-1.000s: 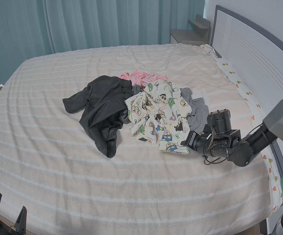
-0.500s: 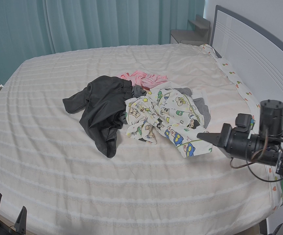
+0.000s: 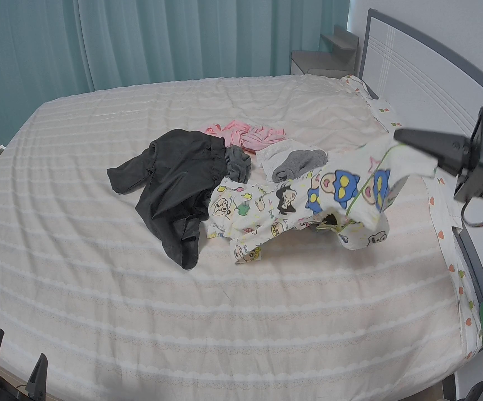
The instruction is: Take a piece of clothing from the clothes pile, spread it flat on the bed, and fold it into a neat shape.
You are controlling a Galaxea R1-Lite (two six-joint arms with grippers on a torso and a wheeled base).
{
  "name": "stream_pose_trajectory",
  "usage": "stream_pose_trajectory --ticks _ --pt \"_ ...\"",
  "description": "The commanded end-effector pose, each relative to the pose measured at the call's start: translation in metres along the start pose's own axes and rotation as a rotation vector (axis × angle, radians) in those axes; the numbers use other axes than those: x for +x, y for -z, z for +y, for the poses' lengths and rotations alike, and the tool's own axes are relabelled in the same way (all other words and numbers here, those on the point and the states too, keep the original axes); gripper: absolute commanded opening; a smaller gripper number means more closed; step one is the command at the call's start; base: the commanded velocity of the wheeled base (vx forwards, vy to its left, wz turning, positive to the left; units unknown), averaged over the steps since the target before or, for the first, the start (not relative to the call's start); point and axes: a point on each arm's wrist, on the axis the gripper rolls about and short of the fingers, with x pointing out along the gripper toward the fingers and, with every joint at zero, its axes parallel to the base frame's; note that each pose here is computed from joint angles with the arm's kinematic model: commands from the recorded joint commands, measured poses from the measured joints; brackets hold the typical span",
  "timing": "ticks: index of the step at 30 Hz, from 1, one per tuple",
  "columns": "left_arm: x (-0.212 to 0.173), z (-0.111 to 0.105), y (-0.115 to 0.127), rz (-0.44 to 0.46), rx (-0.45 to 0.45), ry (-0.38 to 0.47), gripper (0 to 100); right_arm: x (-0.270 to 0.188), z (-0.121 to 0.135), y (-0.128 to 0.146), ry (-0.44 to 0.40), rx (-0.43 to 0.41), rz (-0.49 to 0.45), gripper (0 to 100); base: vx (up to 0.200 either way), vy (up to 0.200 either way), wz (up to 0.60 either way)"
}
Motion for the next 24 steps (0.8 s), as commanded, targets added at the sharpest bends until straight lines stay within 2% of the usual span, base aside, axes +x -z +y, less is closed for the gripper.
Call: stream_pose_trajectory --ticks 1,2,3,4,5,7,8,10,11,12,13,14,15,16,17,18,20,24 --pt "-0.012 0.000 -0.069 -0.152 -0.084 0.059 100 -0.016 0.052 -0.030 -0.161 -0.045 -0.031 0 0.000 0.000 0.00" --pt "-0.012 0.001 -0.097 -0.174 -0.140 0.077 100 -0.014 0.058 -0.031 -0.180 -0.050 -0.021 0 0.000 0.000 0.00" --pt "-0.010 0.001 -0.114 -0.170 -0.161 0.100 100 -0.013 0.062 -0.032 -0.191 -0.057 -0.013 0 0.000 0.000 0.00" --pt "-0.008 0.001 -0.122 -0.164 -0.157 0.123 100 -0.012 0.064 -0.033 -0.195 -0.062 -0.009 0 0.000 0.000 0.00" --pt "0.000 0.001 -0.135 -0.139 -0.136 0.195 100 -0.009 0.067 -0.034 -0.205 -0.081 -0.006 0 0.000 0.000 0.00" --pt "0.013 -0.001 -0.142 -0.081 -0.118 0.359 100 -0.006 0.072 -0.037 -0.225 -0.102 -0.007 0 0.000 0.000 0.00" --pt "0.020 -0.003 -0.143 -0.044 -0.112 0.443 100 -0.004 0.075 -0.037 -0.235 -0.109 -0.005 0 0.000 0.000 0.00" --pt "0.040 -0.008 -0.140 0.054 -0.082 0.547 100 0.003 0.078 -0.037 -0.249 -0.109 0.007 0 0.000 0.000 0.00" --pt "0.046 -0.009 -0.139 0.079 -0.073 0.559 100 0.005 0.079 -0.037 -0.251 -0.109 0.009 0 0.000 0.000 0.00" --pt "0.062 -0.012 -0.134 0.154 -0.044 0.586 100 0.011 0.081 -0.038 -0.258 -0.108 0.016 0 0.000 0.000 0.00" --pt "0.064 -0.013 -0.134 0.160 -0.040 0.588 100 0.012 0.081 -0.038 -0.257 -0.108 0.017 0 0.000 0.000 0.00" --pt "0.083 -0.019 -0.127 0.252 -0.008 0.642 100 0.021 0.082 -0.040 -0.253 -0.105 0.026 0 0.000 0.000 0.00" --pt "0.091 -0.024 -0.122 0.299 -0.003 0.684 100 0.023 0.083 -0.041 -0.252 -0.104 0.031 0 0.000 0.000 0.00" --pt "0.096 -0.028 -0.118 0.336 -0.003 0.723 100 0.026 0.084 -0.043 -0.250 -0.104 0.033 0 0.000 0.000 0.00" --pt "0.096 -0.028 -0.118 0.336 -0.003 0.723 100 0.026 0.084 -0.043 -0.250 -0.104 0.033 0 0.000 0.000 0.00" --pt "0.103 -0.035 -0.110 0.401 0.000 0.803 100 0.033 0.087 -0.044 -0.251 -0.102 0.041 0 0.000 0.000 0.00" --pt "0.109 -0.041 -0.104 0.453 -0.003 0.881 100 0.041 0.088 -0.046 -0.253 -0.100 0.041 0 0.000 0.000 0.00" --pt "0.125 -0.056 -0.089 0.583 0.009 0.954 100 0.052 0.091 -0.049 -0.258 -0.102 0.035 0 0.000 0.000 0.00"
